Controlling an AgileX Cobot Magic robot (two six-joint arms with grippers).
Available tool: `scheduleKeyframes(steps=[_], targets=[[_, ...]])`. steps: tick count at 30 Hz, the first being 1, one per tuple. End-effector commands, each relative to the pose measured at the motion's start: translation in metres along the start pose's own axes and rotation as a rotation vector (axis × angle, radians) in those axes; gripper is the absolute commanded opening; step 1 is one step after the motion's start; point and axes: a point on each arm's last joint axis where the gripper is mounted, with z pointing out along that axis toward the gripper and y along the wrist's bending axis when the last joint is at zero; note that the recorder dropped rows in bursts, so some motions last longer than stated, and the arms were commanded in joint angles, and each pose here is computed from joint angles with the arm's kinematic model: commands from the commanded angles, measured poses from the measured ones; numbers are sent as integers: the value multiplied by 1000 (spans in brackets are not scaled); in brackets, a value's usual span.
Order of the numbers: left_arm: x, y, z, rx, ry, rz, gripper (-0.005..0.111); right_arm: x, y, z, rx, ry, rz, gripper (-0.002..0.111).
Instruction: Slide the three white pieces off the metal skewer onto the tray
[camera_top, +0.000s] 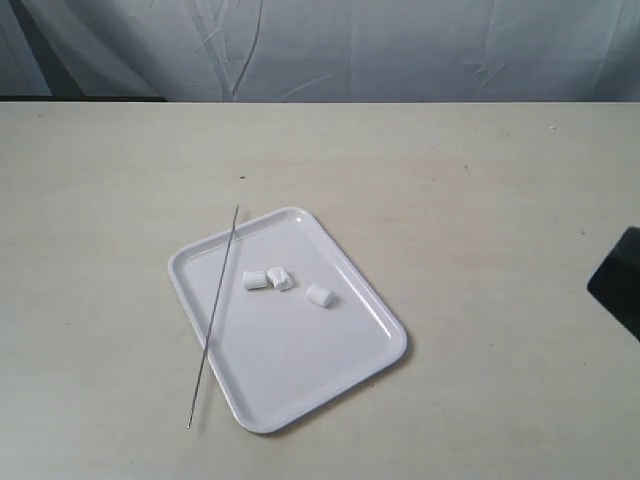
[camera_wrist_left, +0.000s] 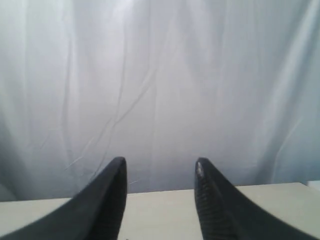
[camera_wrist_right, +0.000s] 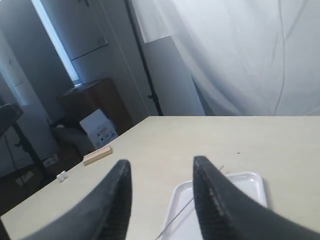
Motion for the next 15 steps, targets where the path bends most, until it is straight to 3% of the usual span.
scheduleKeyframes(steps=[1, 5, 9, 15], targets=[[18, 15, 0, -118, 7, -44, 42, 23, -14, -2, 58, -23, 17, 39], [30, 18, 1, -125, 39, -99, 42, 37, -17, -2, 59, 41, 37, 39], [35, 5, 1, 16, 103, -103, 42, 45, -15, -2, 32, 112, 42, 39], [38, 6, 1, 21, 108, 98, 42, 46, -14, -2, 25, 127, 50, 39]])
